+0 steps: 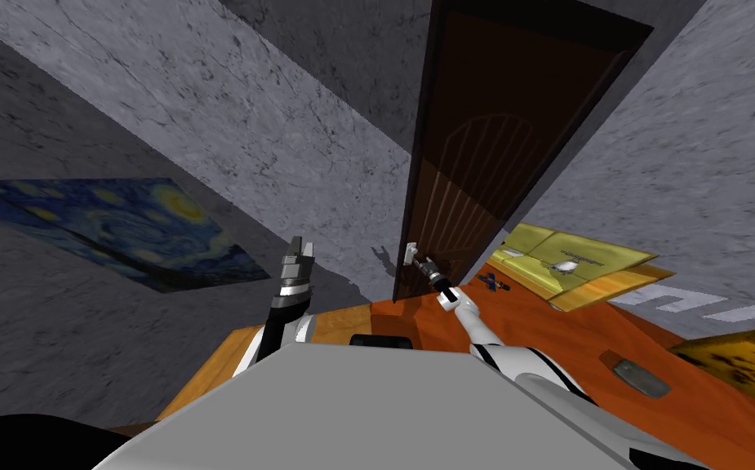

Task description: Pull the door open

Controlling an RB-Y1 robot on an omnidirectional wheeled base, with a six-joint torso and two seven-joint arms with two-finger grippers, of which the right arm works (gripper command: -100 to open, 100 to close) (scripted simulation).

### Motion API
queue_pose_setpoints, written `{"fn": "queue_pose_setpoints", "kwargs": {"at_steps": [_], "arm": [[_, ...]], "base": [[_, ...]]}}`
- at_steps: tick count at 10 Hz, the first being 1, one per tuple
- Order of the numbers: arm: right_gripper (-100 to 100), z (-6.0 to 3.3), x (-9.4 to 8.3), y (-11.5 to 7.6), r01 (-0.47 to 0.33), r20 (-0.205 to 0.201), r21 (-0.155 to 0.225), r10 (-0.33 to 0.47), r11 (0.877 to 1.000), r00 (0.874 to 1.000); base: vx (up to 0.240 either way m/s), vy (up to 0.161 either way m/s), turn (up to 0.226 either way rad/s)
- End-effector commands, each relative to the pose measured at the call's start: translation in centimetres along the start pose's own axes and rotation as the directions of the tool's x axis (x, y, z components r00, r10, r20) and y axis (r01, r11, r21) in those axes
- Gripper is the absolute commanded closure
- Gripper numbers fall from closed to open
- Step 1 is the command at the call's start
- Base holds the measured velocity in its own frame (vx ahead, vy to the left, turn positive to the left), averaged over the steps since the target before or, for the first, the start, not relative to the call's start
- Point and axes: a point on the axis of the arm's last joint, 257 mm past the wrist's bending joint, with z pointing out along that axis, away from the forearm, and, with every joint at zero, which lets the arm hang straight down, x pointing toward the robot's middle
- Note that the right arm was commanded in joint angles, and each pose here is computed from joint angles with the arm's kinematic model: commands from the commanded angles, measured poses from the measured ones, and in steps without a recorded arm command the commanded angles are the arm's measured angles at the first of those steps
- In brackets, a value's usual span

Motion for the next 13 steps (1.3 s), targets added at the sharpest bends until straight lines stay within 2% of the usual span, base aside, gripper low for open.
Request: {"fn": "queue_pose_setpoints", "kwargs": {"at_steps": [1, 4, 5, 6, 11, 13], "arm": [[-100, 0.0, 0.0, -1.2, 0.003, -0.001, 0.045, -0.003, 0.999, 1.0], [-100, 0.0, 0.1, -2.9, 0.002, -0.005, 0.114, -0.001, 0.994, 1.0], [-100, 0.03, 0.2, -2.6, 0.0, -0.003, 0.099, 0.0, 0.995, 1.0], [100, 0.03, 0.2, -2.6, 0.0, -0.003, 0.099, 0.0, 0.995, 1.0], [100, 0.03, 0.2, -2.6, 0.0, -0.003, 0.099, 0.0, 0.995, 1.0], [100, -0.13, 0.5, -2.7, -0.057, -0.001, 0.108, 0.057, 0.993, 0.998]], "base": [[0.191, -0.017, 0.261], [0.197, -0.047, 0.213], [0.096, -0.016, 0.038], [-0.012, 0.001, -0.026], [-0.018, 0.003, -0.002], [-0.019, -0.031, 0.05]]}}
